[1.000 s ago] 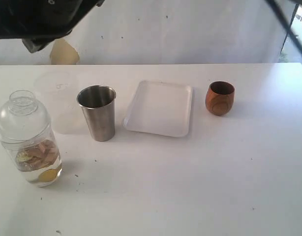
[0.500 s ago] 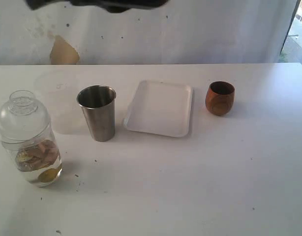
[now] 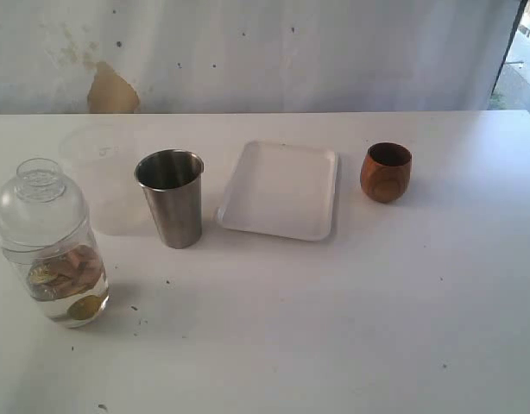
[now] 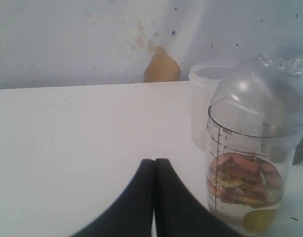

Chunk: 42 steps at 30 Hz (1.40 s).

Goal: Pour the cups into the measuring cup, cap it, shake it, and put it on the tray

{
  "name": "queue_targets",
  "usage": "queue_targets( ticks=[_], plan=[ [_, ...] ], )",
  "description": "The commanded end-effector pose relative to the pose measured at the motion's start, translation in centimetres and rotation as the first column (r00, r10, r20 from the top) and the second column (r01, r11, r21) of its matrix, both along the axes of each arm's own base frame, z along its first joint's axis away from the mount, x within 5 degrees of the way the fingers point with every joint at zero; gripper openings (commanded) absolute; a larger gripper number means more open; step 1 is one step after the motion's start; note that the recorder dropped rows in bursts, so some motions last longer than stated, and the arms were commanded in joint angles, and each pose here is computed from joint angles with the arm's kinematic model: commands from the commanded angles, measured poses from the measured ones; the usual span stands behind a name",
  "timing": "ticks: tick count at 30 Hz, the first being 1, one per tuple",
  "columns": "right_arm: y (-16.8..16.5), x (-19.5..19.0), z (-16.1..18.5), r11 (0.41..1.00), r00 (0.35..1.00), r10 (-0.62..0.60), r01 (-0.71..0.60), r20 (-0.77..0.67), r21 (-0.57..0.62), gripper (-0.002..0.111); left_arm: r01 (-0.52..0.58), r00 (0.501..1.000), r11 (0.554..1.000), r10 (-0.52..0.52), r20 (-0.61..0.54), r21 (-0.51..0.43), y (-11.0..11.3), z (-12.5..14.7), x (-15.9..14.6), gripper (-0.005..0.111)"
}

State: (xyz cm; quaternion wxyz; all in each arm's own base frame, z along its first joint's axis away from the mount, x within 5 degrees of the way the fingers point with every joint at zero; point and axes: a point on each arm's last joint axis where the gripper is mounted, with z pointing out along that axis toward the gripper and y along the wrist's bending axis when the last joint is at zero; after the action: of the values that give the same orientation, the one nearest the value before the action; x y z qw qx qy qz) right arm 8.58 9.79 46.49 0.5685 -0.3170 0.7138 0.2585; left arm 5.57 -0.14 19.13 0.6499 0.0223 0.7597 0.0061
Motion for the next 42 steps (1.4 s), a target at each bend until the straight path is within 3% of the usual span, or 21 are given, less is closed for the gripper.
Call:
queue_targets(
  ticks=[1,11,13,15,16,21,25,27,34,42],
  plan=[
    [-2.2,-1.8,0.8,0.999,0.998,-0.003,0.001,0.06,0.047,0.0,0.001,1.0,1.0,-0.001,0.01,-0.007,0.0,0.1,0.0,0.0],
    [-5.7,-4.7,1.9,0.989,0.988,-0.017,-0.007,0.154,0.148,0.0,0.001,1.0,1.0,-0.001,0.01,-0.007,0.0,0.1,0.0,0.0],
    [-6.2,-5.0,1.4,0.993,0.965,-0.027,-0.006,0.261,0.122,0.0,0.001,1.0,1.0,-0.001,0.01,-0.007,0.0,0.1,0.0,0.0],
    [-6.5,-5.2,0.4,0.984,0.909,-0.087,0.015,0.407,0.178,0.0,0.001,1.0,1.0,-0.001,0.01,-0.007,0.0,0.1,0.0,0.0],
    [-6.7,-5.2,-0.5,0.965,0.864,-0.158,0.032,0.477,0.261,0.0,0.001,1.0,1.0,-0.001,0.01,-0.007,0.0,0.1,0.0,0.0],
    [-8.1,-5.7,-6.8,0.879,0.769,-0.392,0.151,0.505,0.453,0.0,0.001,1.0,1.0,-0.001,0.01,-0.007,0.0,0.1,0.0,0.0],
    [-8.8,-5.8,-11.5,0.83,0.609,-0.548,0.312,0.573,0.462,0.0,0.001,1.0,1.0,-0.001,0.01,-0.007,0.0,0.1,0.0,0.0],
    [-8.9,-5.4,-13.1,0.812,0.589,-0.581,0.382,0.561,0.441,0.0,0.001,1.0,1.0,-0.001,0.01,-0.007,0.0,0.1,0.0,0.0],
    [-9.2,-3.3,-19.6,0.748,0.632,-0.66,0.604,0.406,0.277,0.0,0.001,1.0,1.0,-0.001,0.01,-0.007,0.0,0.1,0.0,0.0],
    [-9.3,-2.6,-24.9,0.734,0.681,-0.676,0.656,0.282,0.176,0.0,0.001,1.0,1.0,-0.001,0.01,-0.007,0.0,0.1,0.0,0.0]
  ],
)
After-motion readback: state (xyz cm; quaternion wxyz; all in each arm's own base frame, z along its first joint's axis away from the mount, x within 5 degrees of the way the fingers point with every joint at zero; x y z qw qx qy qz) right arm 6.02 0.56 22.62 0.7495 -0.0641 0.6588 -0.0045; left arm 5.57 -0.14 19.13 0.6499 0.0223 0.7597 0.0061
